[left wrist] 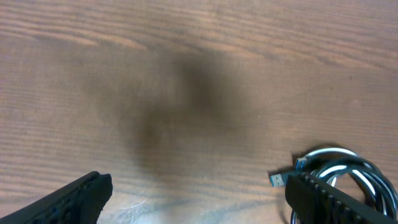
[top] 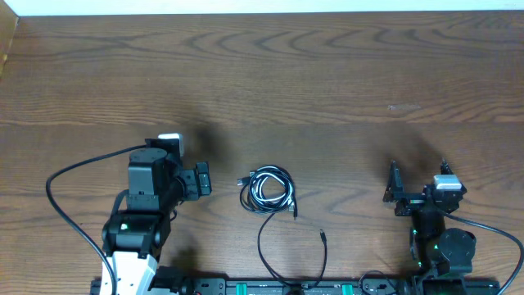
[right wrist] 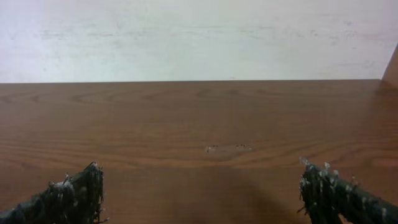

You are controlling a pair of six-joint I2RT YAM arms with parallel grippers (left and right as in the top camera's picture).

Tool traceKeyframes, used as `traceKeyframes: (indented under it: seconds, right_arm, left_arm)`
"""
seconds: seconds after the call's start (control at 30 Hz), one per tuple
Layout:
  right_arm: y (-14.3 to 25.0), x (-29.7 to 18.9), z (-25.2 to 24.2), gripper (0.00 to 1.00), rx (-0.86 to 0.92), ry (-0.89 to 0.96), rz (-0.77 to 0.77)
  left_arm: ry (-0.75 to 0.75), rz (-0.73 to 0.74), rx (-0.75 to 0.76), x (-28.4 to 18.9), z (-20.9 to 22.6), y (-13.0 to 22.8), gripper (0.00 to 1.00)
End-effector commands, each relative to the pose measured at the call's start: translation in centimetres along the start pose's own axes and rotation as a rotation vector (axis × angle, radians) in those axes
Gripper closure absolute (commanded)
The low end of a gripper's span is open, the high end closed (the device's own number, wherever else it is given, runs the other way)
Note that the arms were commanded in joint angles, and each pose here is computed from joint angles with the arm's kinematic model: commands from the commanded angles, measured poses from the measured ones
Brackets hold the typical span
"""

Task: Untangle cables
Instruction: 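Raise the left gripper and move it toward the cable coil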

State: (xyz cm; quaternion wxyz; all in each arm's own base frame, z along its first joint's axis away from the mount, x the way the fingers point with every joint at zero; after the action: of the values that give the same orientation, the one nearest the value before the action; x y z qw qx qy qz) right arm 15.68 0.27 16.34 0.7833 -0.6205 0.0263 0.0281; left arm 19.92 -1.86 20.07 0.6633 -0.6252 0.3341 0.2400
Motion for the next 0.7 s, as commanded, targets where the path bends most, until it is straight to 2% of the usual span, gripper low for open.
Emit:
traceKeyframes:
  seconds: [0.0, 0.37, 0.67]
  right_arm:
    - [0.03, -0.03, 0.03, 0.01, -0.013, 0.001, -0.001]
    - [0.03, -0.03, 0.03, 0.01, -0.013, 0.001, -0.001]
    - [0.03, -0.03, 0.03, 0.01, -0.013, 0.001, -0.001]
  left_arm:
    - [0.014, 0.005, -0.005, -0.60, -0.02, -1.19, 0.06]
    - [0.019, 0.122, -0.012, -0.27, 0.05, -2.04, 0.06]
    - [0.029, 0.161, -0.015, 0.23, 0.01, -2.01, 0.06]
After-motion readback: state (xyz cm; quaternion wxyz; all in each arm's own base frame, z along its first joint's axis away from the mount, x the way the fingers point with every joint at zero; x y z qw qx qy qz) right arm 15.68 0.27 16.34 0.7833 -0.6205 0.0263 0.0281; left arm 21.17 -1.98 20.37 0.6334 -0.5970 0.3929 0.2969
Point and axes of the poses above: each gripper's point midway between its finger pads, its own x axis out along the fingers, its own z axis along the line the jaws close on, y = z × x, the point moved 9 cm from there along -x, back along the fingers, and after that the axes turned 11 degrees about x, right-handed, at the moved point
